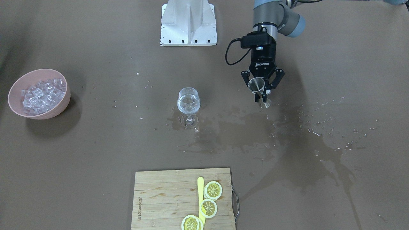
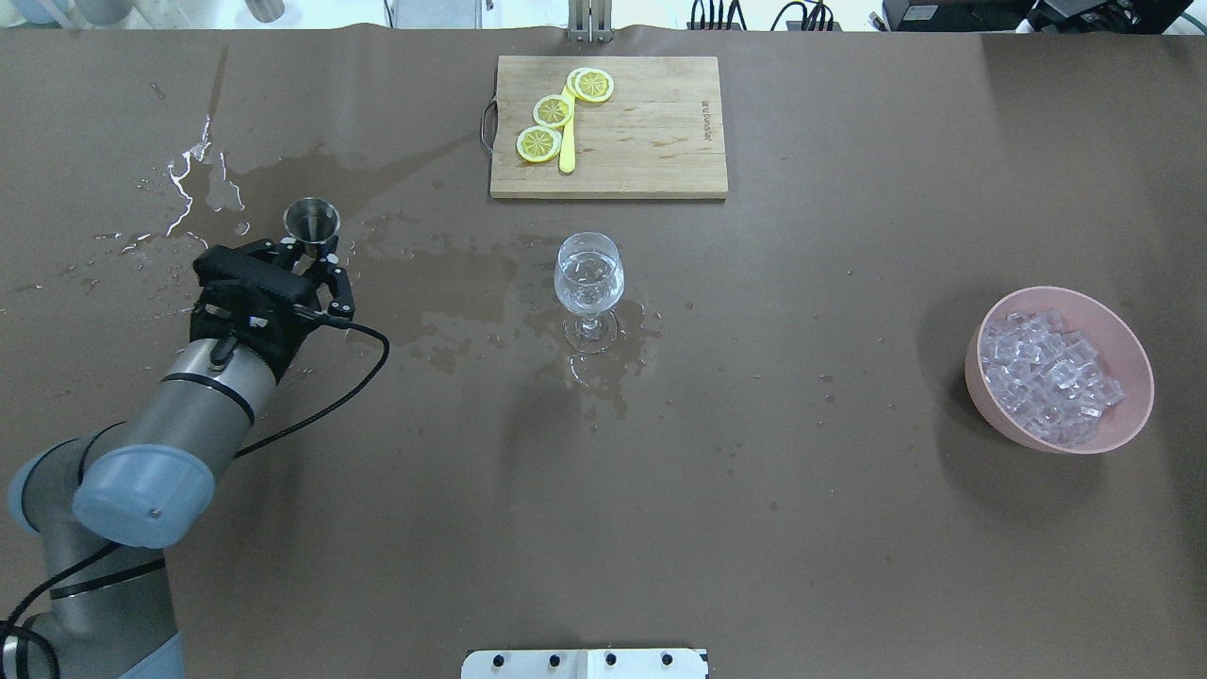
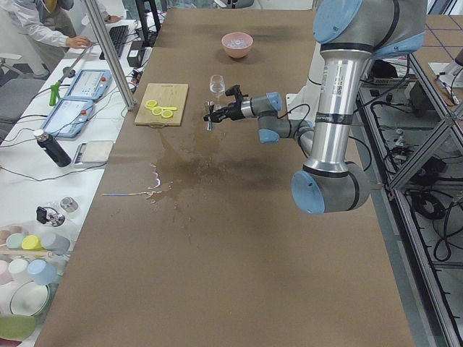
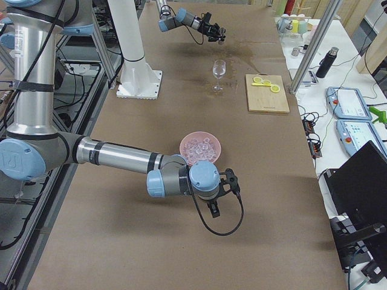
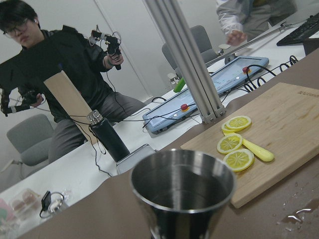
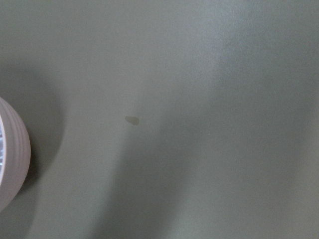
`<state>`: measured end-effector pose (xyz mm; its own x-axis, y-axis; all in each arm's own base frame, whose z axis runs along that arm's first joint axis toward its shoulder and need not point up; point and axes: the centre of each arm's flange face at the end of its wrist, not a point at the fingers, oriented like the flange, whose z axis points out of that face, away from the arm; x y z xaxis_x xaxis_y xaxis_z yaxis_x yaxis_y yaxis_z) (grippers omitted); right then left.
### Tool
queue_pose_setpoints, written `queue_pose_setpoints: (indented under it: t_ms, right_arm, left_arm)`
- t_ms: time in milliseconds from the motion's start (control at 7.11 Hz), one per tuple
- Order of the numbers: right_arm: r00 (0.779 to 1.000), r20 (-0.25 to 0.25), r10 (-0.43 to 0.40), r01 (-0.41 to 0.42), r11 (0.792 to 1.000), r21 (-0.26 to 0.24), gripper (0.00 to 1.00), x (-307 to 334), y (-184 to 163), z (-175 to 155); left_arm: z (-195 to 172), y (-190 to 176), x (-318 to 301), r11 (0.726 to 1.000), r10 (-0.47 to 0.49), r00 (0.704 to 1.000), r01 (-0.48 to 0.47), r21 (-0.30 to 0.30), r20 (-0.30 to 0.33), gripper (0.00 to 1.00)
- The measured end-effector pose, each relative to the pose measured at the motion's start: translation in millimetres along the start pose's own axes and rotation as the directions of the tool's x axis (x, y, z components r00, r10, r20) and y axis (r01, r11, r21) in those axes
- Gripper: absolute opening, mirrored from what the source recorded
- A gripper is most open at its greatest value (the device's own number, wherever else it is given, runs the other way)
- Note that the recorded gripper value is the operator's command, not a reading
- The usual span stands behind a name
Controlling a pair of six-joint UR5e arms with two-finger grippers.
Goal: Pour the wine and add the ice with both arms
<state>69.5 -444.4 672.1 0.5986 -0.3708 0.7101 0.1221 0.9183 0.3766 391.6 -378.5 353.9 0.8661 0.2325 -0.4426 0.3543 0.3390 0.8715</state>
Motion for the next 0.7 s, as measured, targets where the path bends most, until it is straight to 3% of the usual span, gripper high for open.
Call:
queue_pose_setpoints:
  t_ms: [422,703]
  right_arm:
    - [1.000,-0.011,-0.028,0.028,0.999,0.021,1.00,-11.0,-6.7,-10.5]
    - [0.999,-0.012,-0.034,0.034,0.999,0.026,1.00,-15.9,-4.7,-14.0]
  left_arm:
    - [25.4,32.6,-72.7,0.968,-0.240,0.970,0.241,-0.075,0.031,0.00]
    - [50.3,64.5,-115.8,0.953,-0.272,0.959,0.281,-0.111,0.084,0.00]
